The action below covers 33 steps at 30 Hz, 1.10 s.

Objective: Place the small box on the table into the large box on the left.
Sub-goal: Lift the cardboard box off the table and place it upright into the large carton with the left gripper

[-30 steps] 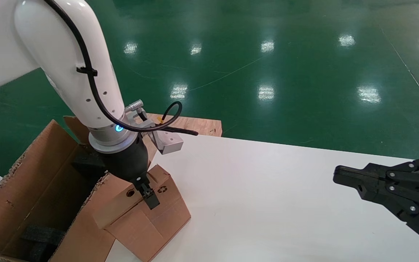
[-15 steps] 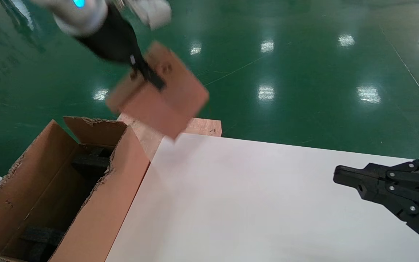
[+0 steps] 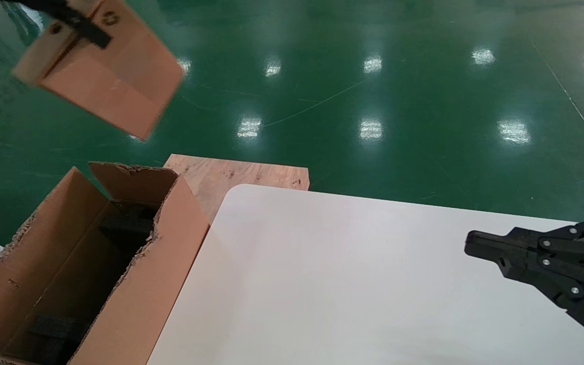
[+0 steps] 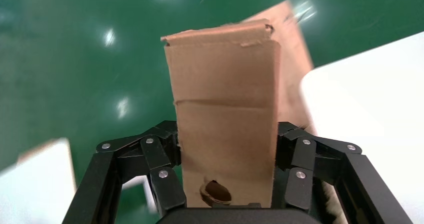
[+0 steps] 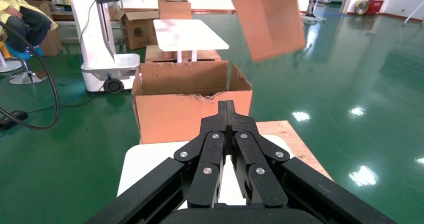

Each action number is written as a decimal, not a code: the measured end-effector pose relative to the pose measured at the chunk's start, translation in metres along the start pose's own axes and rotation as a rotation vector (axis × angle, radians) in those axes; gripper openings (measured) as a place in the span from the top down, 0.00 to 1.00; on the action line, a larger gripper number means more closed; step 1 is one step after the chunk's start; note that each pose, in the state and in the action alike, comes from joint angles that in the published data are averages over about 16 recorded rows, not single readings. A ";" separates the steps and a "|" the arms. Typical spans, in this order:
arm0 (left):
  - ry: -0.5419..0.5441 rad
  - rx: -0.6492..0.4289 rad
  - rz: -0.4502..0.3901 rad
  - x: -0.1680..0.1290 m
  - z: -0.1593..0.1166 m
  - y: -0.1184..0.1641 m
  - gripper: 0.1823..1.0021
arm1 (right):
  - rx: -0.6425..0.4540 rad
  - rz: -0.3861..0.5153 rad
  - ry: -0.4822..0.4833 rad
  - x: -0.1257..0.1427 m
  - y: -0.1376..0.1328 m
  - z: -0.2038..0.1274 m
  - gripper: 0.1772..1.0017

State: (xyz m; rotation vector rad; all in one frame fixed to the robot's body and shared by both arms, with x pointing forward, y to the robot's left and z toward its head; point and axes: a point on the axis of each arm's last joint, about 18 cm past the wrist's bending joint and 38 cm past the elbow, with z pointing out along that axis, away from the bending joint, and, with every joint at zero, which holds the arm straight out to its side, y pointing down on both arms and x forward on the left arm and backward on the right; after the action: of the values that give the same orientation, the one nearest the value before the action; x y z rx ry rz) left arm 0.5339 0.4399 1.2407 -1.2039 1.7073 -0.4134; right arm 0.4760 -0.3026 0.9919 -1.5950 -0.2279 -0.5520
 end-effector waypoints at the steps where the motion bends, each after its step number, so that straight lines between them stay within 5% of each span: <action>1: -0.005 -0.017 -0.009 -0.006 0.000 0.006 0.94 | 0.000 0.000 0.000 0.000 0.000 0.000 0.98; 14: 0.031 -0.274 -0.062 -0.012 0.037 0.072 0.94 | 0.000 0.000 0.000 0.000 0.000 0.000 0.98; 33: 0.020 -0.487 -0.061 0.011 0.104 0.118 0.95 | 0.000 0.000 0.000 0.000 0.000 0.000 0.98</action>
State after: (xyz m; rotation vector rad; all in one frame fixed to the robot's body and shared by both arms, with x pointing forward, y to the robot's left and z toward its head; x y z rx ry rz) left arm 0.5591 0.5086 1.1017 -1.6040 1.8519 -0.0399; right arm 0.4760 -0.3026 0.9919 -1.5950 -0.2279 -0.5520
